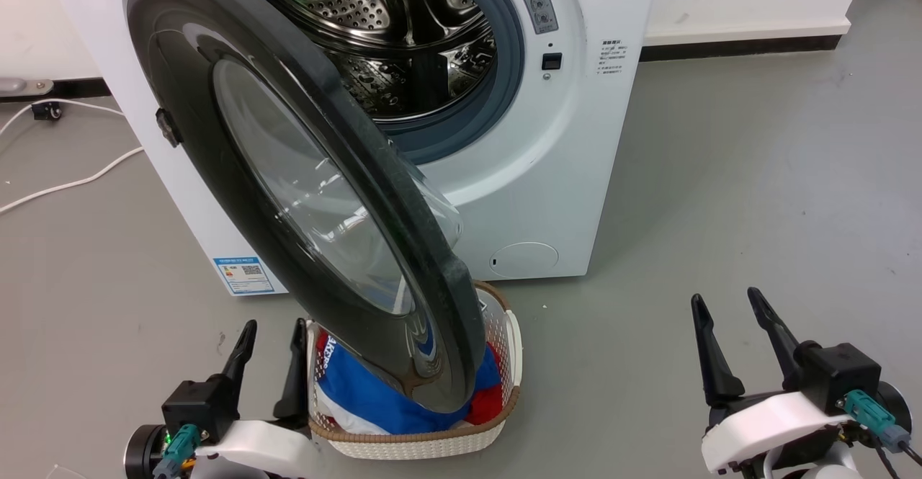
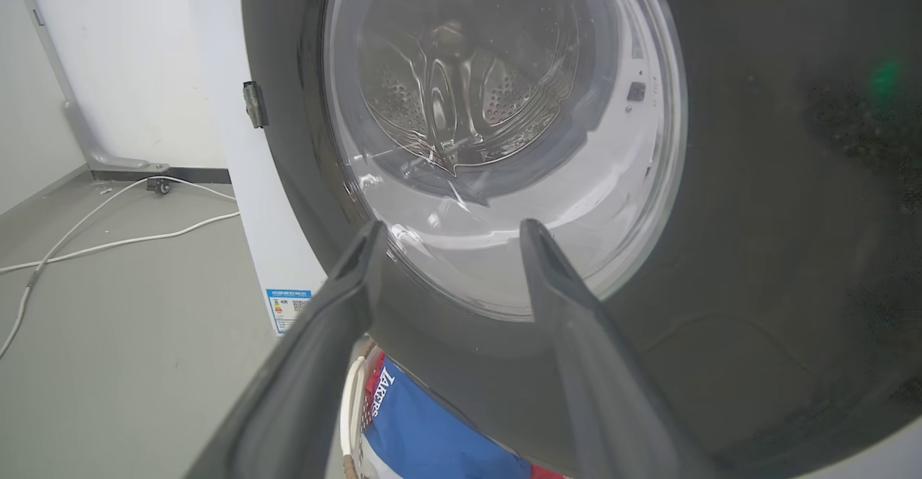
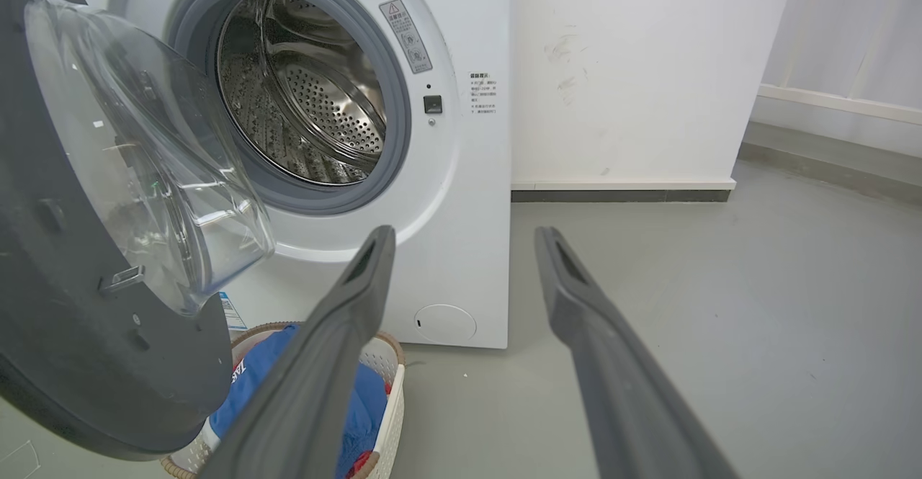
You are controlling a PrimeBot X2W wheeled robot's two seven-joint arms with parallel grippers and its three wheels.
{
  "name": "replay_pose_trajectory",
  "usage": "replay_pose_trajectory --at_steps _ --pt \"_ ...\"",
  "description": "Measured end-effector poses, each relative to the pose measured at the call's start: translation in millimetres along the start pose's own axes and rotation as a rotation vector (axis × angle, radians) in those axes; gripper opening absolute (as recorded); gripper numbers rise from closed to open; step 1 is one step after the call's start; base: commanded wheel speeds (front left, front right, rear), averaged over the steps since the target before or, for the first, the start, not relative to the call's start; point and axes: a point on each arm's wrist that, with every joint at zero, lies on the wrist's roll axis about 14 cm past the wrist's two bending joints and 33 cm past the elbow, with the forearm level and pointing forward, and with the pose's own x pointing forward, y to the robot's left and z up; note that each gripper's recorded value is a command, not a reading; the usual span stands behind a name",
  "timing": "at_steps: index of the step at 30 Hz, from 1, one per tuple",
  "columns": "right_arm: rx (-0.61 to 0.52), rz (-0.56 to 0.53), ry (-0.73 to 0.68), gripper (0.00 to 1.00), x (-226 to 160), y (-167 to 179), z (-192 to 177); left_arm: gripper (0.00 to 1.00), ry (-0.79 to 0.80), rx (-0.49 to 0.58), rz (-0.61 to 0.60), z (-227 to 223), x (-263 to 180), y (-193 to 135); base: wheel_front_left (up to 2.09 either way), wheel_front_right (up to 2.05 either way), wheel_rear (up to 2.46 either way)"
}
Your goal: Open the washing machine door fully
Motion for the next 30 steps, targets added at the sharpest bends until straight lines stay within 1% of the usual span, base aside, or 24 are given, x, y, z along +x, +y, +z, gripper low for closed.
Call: replay_pose_trajectory --at_steps 1,8,13,16,23,27,30 --pt "0.001 0.001 0.000 1.00 0 0 0 0.00 0.000 0.000 0.000 0 0 0 0.00 0.00 0.00" --pt "0.002 0.003 0.001 1.00 0 2 0 0.00 -0.009 -0.007 0.012 3 1 4 0.00 0.00 0.00" --pt "0.000 0.006 -0.004 1.00 0 3 2 0.00 -0.090 -0.026 0.027 29 11 7 0.00 0.00 0.00" --pt "0.000 0.008 -0.007 1.00 1 4 3 0.00 -0.171 -0.021 0.020 56 20 6 0.00 0.00 0.00" --pt "0.000 0.021 -0.007 1.00 5 8 2 0.00 -0.461 0.009 -0.008 155 32 -3 0.00 0.00 0.00" --pt "0.000 0.026 -0.007 1.00 5 10 3 0.00 -0.611 0.024 -0.057 203 23 -23 0.00 0.00 0.00" --pt "0.000 0.023 -0.010 1.00 5 9 5 0.00 -0.663 0.012 -0.146 218 15 -52 0.00 0.00 0.00"
